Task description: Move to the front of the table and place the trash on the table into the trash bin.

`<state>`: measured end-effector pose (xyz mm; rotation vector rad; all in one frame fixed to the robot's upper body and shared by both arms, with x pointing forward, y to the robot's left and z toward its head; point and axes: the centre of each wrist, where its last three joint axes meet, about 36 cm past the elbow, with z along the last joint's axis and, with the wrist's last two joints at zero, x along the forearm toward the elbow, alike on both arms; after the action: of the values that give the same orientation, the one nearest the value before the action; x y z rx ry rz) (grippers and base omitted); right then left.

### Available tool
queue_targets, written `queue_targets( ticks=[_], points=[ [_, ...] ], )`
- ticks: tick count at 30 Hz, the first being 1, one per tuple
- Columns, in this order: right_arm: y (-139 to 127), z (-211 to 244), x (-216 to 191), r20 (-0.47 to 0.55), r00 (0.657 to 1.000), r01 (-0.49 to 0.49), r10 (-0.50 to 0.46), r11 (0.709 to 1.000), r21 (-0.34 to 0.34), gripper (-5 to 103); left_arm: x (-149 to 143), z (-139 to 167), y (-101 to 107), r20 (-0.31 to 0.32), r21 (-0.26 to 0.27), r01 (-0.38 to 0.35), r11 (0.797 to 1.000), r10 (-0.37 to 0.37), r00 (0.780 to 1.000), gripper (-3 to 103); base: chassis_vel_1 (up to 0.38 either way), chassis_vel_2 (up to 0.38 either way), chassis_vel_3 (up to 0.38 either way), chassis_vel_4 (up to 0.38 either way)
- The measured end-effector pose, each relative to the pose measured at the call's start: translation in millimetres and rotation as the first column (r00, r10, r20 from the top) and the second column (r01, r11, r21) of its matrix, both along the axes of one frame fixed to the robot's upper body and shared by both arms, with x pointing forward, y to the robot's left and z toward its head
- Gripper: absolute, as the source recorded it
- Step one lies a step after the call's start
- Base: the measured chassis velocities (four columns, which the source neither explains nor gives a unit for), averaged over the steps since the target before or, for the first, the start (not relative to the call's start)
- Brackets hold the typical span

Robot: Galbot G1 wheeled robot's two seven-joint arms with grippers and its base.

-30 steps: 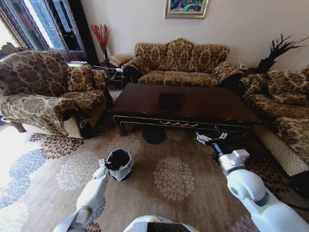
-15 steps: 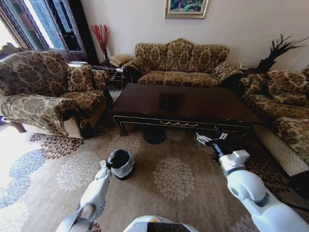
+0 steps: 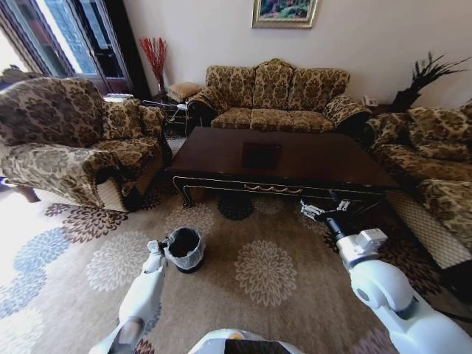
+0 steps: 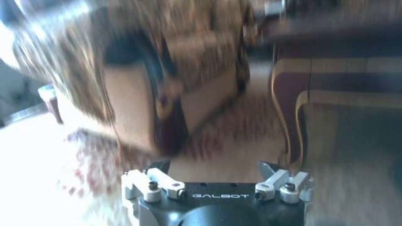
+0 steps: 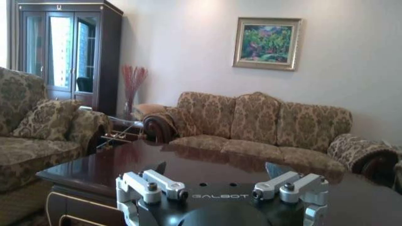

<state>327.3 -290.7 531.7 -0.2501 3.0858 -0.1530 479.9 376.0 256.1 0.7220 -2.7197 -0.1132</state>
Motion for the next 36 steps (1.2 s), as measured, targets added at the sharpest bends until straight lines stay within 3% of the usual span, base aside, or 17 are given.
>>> queue_targets(
  ticks=[1, 2, 4, 6, 7, 10, 11, 14, 18, 36],
  points=[
    [2, 2, -3, -0.002, 1.000, -0.005, 0.005, 1.000, 0.003, 100, -5, 28, -5, 0.066, 0.005, 0.009, 1.000, -0.009, 0.998, 98, 0.000, 0.000, 0.000, 0.000],
    [2, 2, -3, -0.002, 1.000, -0.005, 0.005, 1.000, 0.003, 100, -5, 28, -5, 0.066, 0.005, 0.009, 1.000, -0.009, 0.998, 98, 0.000, 0.000, 0.000, 0.000],
    [3, 6, -6, -0.001, 1.000, -0.009, 0.009, 1.000, 0.006, 100, -24, 69, -16, 0.147, -0.012, 0.045, 0.999, -0.043, 0.988, 99, 0.000, 0.000, 0.000, 0.000],
    [3, 10, -11, -0.005, 1.000, 0.000, 0.000, 1.000, 0.008, 100, -61, 118, -34, 0.230, -0.027, 0.112, 0.993, -0.102, 0.968, 100, 0.000, 0.000, 0.000, 0.000],
    [3, 10, -11, -0.005, 1.000, 0.000, 0.000, 1.000, 0.008, 100, -61, 118, -34, 0.230, -0.027, 0.112, 0.993, -0.102, 0.968, 100, 0.000, 0.000, 0.000, 0.000],
    [3, 8, -14, -0.022, 0.999, 0.032, -0.032, 0.999, 0.015, 100, -105, 171, -66, 0.315, -0.018, 0.206, 0.978, -0.190, 0.930, 100, 0.000, 0.000, 0.000, 0.000],
    [3, 8, -14, -0.022, 0.999, 0.032, -0.032, 0.999, 0.015, 100, -105, 171, -66, 0.315, -0.018, 0.206, 0.978, -0.190, 0.930, 100, 0.000, 0.000, 0.000, 0.000],
    [6, 2, -18, -0.044, 0.998, 0.051, -0.050, 0.999, 0.020, 100, -128, 191, -92, 0.345, -0.035, 0.261, 0.965, -0.233, 0.909, 100, 0.000, 0.000, 0.000, 0.000],
    [8, -2, -22, -0.060, 0.997, 0.051, -0.050, 0.999, 0.017, 100, -137, 190, -103, 0.348, -0.017, 0.285, 0.959, -0.261, 0.900, 100, 0.000, 0.000, 0.000, 0.000],
    [2, -12, -19, -0.045, 0.998, 0.054, -0.055, 0.998, -0.015, 100, -134, 188, -101, 0.353, 0.019, 0.295, 0.955, -0.282, 0.892, 100, -0.041, -0.046, 0.043, 0.028]
  ],
)
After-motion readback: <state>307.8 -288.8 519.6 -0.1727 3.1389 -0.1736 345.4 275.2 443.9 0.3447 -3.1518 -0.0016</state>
